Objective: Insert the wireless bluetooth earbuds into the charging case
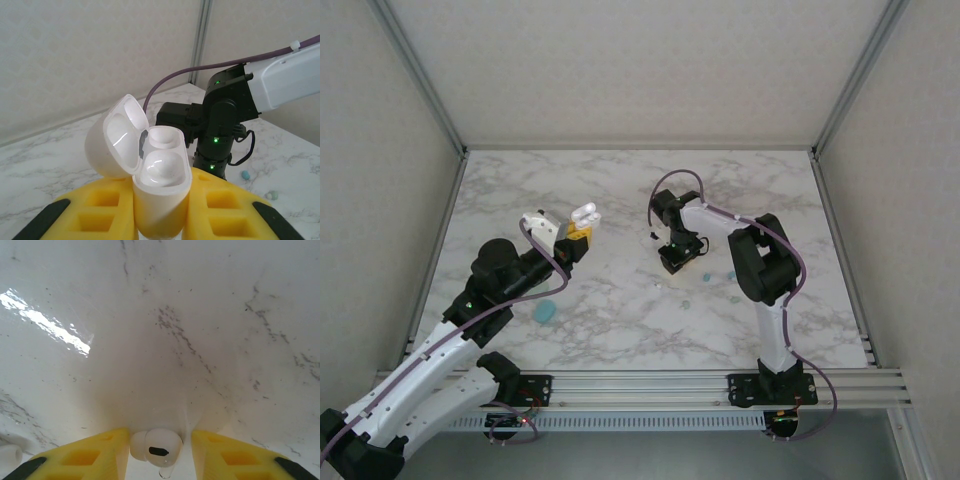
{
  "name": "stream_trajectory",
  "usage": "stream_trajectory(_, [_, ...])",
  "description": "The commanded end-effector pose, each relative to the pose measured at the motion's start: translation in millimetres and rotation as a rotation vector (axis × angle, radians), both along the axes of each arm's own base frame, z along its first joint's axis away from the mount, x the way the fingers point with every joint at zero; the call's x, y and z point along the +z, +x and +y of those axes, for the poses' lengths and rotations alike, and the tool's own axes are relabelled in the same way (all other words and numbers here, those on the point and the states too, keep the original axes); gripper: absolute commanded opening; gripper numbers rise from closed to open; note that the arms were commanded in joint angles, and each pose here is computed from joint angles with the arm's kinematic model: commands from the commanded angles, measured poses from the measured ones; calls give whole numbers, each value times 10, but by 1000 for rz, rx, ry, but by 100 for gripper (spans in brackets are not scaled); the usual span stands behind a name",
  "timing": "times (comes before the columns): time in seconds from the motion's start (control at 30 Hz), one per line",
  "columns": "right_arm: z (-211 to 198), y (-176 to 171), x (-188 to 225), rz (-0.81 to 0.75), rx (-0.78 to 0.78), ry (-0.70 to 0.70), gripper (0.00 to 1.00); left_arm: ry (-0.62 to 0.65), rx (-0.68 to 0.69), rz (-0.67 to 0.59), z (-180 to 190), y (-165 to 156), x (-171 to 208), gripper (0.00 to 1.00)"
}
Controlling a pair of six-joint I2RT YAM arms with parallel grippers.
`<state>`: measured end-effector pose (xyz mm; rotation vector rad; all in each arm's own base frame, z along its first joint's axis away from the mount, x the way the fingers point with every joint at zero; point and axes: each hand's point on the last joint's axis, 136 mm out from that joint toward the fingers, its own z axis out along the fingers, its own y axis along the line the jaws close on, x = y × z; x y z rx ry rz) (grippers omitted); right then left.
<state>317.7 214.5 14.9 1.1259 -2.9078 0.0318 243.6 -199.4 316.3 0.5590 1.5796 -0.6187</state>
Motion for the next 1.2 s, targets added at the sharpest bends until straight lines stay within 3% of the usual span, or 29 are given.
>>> stream_trajectory(0.0, [101, 130, -65, -41, -3, 3, 40, -34, -14, -35, -23, -24, 167, 21])
stream_trajectory(0.4, [100, 100, -24, -34, -20, 4, 31, -35, -10, -34, -12, -29, 158, 21])
stream_trajectory(0.5, [113, 89, 87, -52, -32, 29, 26, -32, -12, -33, -21, -23, 155, 21])
stream_trajectory(0.7, [98, 93, 433, -128, -106, 85, 26, -36, -22, -17, -65, 8, 123, 21])
stream_trajectory(0.8, [147, 137, 821, -227, -180, 187, 26, -47, -33, -1, -116, 46, 101, 21])
stream_trajectory(1.0, [289, 132, 1905, -461, -296, 530, 26, -92, -95, 19, -324, 143, 87, 20])
stream_trajectory(1.17, [323, -41, 2702, -576, -327, 789, 26, -104, -163, 23, -590, 215, 105, 19])
